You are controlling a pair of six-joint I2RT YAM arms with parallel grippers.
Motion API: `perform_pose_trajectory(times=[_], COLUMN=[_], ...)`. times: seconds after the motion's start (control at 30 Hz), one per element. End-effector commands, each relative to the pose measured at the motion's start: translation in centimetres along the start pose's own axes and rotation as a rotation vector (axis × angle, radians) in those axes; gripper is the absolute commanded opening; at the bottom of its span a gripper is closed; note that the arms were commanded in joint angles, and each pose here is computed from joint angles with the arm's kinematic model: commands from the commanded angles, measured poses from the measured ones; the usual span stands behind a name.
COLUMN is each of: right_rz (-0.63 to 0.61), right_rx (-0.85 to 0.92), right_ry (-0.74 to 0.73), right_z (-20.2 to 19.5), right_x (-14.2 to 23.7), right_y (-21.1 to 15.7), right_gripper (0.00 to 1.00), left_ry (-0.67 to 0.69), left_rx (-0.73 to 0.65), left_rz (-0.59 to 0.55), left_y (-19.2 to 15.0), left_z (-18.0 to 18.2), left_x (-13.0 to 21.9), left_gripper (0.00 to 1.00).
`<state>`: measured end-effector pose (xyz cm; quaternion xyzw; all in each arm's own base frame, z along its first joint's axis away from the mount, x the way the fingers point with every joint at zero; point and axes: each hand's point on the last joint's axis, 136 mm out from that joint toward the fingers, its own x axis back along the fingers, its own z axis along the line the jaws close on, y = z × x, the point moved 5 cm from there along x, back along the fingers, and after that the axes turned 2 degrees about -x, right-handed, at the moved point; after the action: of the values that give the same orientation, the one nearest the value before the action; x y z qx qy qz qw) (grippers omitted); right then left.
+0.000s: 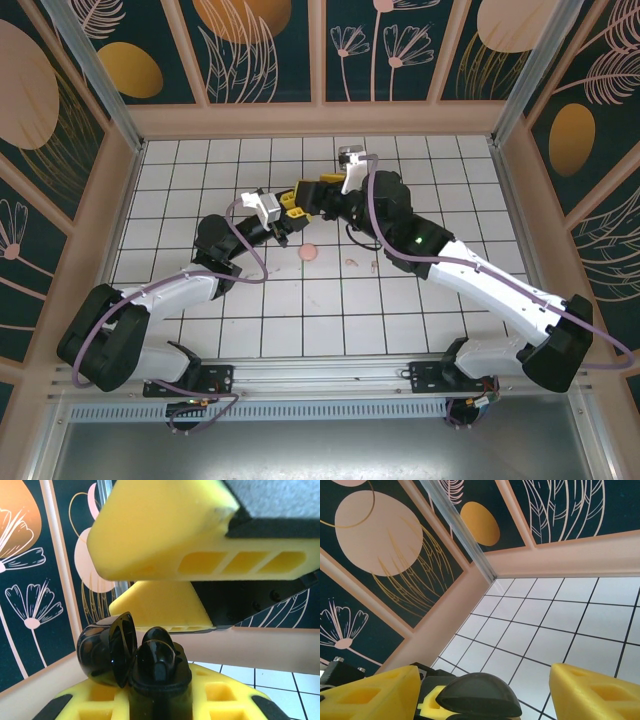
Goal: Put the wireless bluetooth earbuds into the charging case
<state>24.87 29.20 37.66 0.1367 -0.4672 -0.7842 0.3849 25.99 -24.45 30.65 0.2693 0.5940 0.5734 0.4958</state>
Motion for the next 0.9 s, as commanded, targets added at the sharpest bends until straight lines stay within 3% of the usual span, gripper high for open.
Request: perform_pose_trajectory(times=[0.0,0.13,0.37,0.43,0.67,0.87], right_rz=[-0.066,0.012,0.254,0.311,0.453,0.492], right_rx=[-0.031,-0.061,-0.07,-0.063,-0.052,-0.067], right_ry=[0.055,0.035,-0.033,-0.023,-0.035,-0.027], right_z=[1.5,0.4,-2.5,-2.6,-3.6,-3.4], right_x=[1.7,1.6,-1.6,-2.6,-4.8,-3.0], right_y=[3.3,3.7,2.0,1.3,-1.1,-2.7], right_gripper=[0.69,0.6,0.12,0.07,0.0,0.0], left_ry=[-0.025,-0.057,-0.094,-0.099,-0.104,-0.075], left_rx=[-0.035,-0.046,-0.048,-0.05,-0.044,0.017], left_rz=[-0.045,-0.019,0.036,0.045,0.066,0.084], left_y=[1.1,0.2,-1.1,-1.2,-1.7,-1.8], left_z=[-0.3,-0.7,-1.1,-1.2,-1.2,-0.4], left_x=[-0.3,-0.1,-0.2,-0.2,-0.2,-0.9], left_gripper=[0.0,0.0,0.0,0.0,0.0,0.0])
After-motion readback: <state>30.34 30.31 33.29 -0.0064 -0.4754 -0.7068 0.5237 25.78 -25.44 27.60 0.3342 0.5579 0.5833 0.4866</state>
